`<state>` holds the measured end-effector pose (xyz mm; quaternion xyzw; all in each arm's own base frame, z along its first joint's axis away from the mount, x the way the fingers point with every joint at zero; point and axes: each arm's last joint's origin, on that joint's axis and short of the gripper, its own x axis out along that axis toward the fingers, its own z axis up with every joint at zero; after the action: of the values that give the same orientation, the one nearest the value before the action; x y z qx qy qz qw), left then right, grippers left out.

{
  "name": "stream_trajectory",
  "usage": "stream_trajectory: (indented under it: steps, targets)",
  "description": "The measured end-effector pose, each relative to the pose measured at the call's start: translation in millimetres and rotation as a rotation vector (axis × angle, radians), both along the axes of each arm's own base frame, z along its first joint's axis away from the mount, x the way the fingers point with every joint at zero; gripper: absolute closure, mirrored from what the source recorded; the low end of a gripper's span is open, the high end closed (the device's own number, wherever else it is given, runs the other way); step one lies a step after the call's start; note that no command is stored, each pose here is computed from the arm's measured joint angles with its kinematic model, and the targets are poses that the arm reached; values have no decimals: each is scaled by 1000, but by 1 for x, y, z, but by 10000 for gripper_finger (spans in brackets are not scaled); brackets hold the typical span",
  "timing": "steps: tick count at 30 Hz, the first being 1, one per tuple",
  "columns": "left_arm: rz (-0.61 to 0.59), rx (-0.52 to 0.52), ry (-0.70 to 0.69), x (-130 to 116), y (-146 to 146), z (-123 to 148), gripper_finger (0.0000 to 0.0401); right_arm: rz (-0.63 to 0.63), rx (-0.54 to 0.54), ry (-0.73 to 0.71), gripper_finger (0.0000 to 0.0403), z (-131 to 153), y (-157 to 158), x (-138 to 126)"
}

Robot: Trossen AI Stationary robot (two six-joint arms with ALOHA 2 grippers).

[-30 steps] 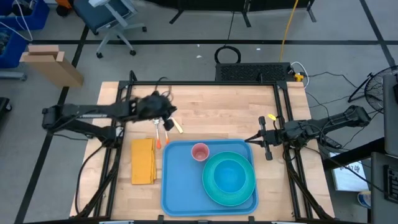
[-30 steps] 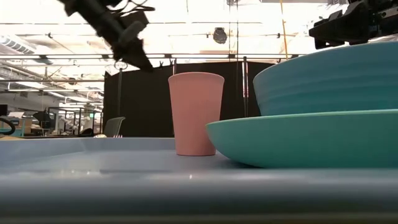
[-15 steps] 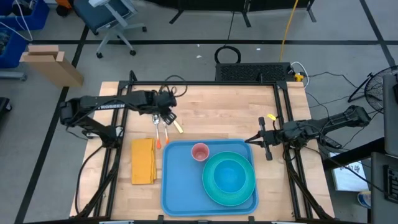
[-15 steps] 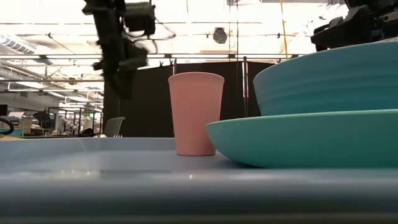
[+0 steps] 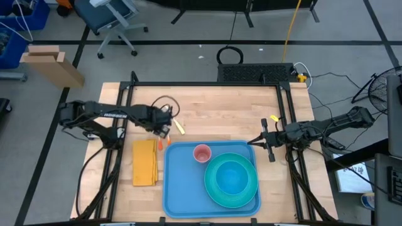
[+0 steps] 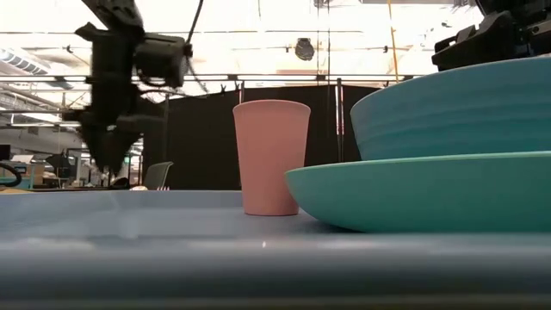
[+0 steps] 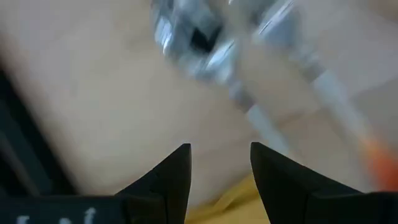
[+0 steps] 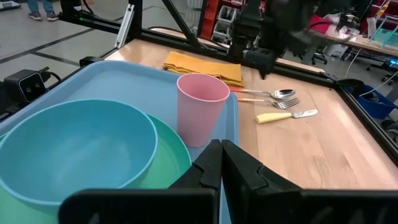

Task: Set up tray
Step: Put the yellow napkin on the blue serving tray to the left of the light green plate

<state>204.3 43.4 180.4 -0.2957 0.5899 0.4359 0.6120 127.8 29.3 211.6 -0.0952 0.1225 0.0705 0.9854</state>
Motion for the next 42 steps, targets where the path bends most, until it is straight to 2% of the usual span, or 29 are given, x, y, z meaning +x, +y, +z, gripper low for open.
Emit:
stream_trajectory:
  steps: [3,7,11,15,19,23,25,34,38,42]
  targets:
    - [47,-8,54,-7,-18,-6,231,1,0,0,403,0,0,0]
    - [79,14,58,-18,-50,2,231,3,-1,0,403,0,0,0]
    - [54,26,-55,-31,-84,17,231,5,-4,-1,403,0,0,0]
    - [96,112,-211,-52,-103,33,231,6,-4,-17,403,2,0,0]
    - [180,147,-299,-66,-110,34,231,6,-5,-20,403,2,0,0]
    - [231,153,-255,-72,-111,20,230,6,-4,-24,403,3,0,1]
    - [241,176,-231,-70,-112,17,230,7,-6,-26,403,3,0,1]
    - [363,230,-298,-65,-104,18,230,9,-13,-65,403,6,0,1]
    - [308,164,-291,-58,-106,16,230,12,-22,-69,403,7,0,1]
    - [261,100,-345,-52,-113,16,230,13,-27,-68,403,6,0,1]
